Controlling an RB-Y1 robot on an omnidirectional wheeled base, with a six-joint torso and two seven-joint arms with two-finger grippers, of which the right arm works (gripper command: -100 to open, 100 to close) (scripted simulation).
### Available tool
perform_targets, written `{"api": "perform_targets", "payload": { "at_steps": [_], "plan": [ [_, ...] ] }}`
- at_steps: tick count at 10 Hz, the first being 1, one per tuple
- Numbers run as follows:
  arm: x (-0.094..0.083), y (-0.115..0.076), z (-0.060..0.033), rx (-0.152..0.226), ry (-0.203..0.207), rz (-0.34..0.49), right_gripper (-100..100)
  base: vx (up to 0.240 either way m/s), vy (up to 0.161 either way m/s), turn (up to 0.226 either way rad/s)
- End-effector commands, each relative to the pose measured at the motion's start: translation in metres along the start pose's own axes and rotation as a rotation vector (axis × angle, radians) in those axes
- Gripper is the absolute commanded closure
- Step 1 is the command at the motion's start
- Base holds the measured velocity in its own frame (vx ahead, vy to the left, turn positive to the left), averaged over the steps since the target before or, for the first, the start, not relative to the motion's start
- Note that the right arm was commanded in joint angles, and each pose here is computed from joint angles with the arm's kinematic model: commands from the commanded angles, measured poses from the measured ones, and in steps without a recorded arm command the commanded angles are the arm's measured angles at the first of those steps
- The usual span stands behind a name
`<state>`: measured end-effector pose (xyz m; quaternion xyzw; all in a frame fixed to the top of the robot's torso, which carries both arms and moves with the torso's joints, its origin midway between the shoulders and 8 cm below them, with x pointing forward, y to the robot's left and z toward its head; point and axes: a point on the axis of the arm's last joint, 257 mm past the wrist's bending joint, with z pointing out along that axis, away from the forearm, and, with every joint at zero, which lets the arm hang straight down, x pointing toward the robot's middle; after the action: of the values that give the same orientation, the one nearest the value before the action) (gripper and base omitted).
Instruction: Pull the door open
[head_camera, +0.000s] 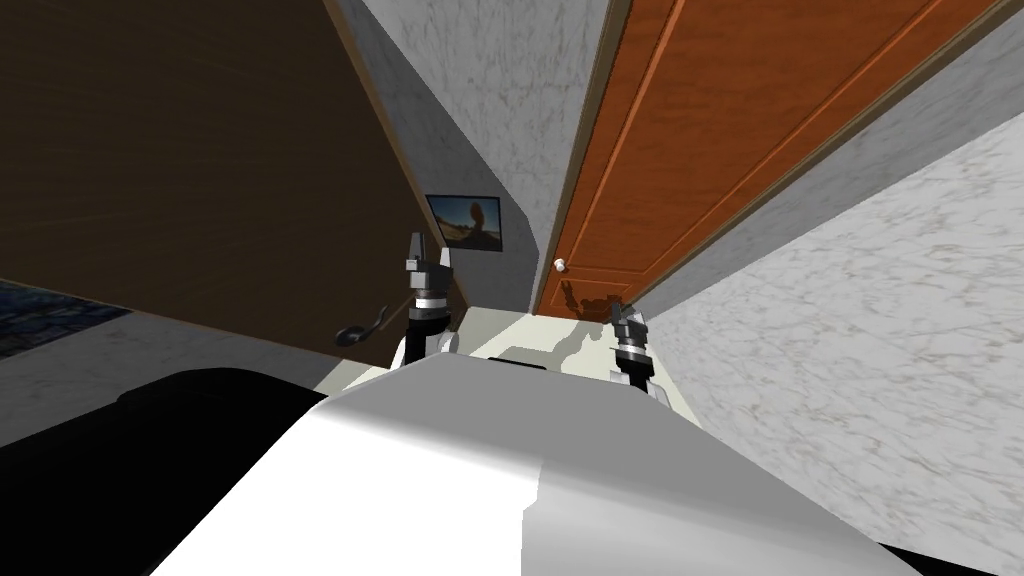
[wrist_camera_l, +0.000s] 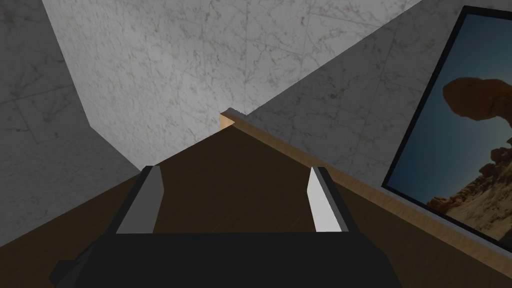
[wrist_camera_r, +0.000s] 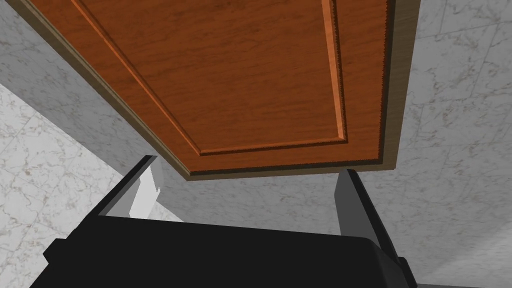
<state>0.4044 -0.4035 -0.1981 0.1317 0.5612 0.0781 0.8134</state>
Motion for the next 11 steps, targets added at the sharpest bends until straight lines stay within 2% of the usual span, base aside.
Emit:
{"api": "perform_targets", "payload": {
  "at_steps": [1,3,4,11],
  "plan": [
    [0.008,-0.007,-0.0054,0.012,0.015,-0.035,-100,0.129,0.001,0.089],
    [0.018,-0.016,-0.0106,0.027,0.036,-0.072,-100,0.114,0.003,0.085],
    [0.028,-0.024,-0.0162,0.041,0.056,-0.109,-100,0.134,0.013,0.161],
    [0.063,-0.046,-0.0377,0.085,0.129,-0.213,-100,0.116,0.001,0.096]
  ]
}}
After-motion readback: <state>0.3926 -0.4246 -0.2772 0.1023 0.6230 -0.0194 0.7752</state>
